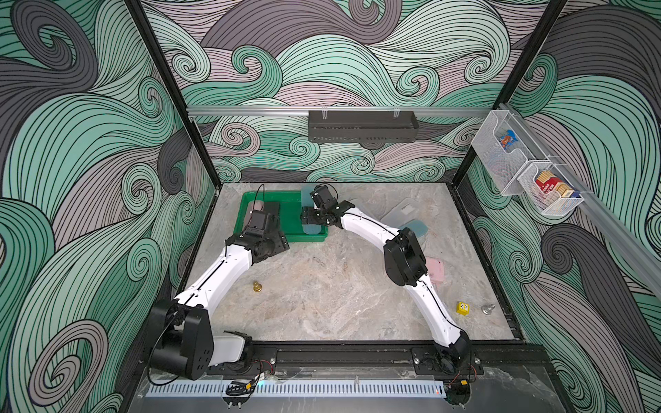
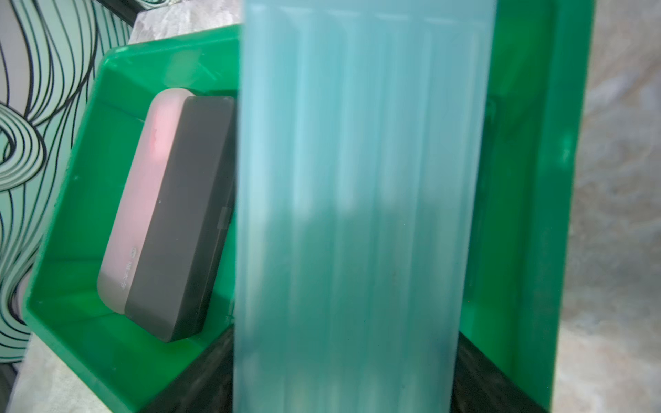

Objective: Put the pencil case into the storage box
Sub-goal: Place the pencil case at the storage box, then adjust the pencil case at the center of the board.

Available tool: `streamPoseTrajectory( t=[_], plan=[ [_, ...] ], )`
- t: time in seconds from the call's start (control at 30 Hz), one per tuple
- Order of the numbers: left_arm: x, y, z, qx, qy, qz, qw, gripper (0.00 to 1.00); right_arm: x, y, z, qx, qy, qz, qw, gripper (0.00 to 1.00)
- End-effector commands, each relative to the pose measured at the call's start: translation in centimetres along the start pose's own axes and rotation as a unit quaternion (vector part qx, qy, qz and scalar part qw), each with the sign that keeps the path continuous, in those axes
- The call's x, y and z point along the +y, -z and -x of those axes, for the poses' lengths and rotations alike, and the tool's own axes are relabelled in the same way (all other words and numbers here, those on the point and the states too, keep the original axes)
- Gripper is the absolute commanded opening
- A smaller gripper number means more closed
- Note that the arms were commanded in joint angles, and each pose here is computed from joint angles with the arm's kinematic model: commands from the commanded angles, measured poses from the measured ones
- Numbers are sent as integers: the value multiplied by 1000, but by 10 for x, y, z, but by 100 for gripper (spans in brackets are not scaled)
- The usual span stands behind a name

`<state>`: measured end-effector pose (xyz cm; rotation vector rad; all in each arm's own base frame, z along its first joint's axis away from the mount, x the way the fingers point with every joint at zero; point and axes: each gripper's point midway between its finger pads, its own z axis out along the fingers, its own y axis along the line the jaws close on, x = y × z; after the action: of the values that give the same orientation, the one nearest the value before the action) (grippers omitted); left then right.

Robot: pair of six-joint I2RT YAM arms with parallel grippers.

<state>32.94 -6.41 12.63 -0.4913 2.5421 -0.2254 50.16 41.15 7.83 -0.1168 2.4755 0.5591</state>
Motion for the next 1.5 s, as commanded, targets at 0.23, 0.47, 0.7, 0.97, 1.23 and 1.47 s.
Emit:
streamPoseTrajectory(
  t=[0.23,0.47,0.7,0.97,1.23,1.47],
  plan=[
    [4,1,-2,2,-1,5,1000,81,-3,15,4,-15,10,-27,999,99],
    [6,4,1,-5,0,8,1000,81,16,64,24,-46,51,-16,998,99],
    [0,4,0,3,-6,-3,1000,81,-62,145,40,-55,120,-84,988,99],
    [-18,-3,6,6,-16,-38,999,81,-193,145,21,47,194,-119,973,99],
    [-36,-14,15,21,-29,-37,999,81,-212,115,14,78,217,-60,971,99],
    [-34,-26,10,33,-33,-29,998,81,-219,89,3,101,242,-45,964,99]
  ],
)
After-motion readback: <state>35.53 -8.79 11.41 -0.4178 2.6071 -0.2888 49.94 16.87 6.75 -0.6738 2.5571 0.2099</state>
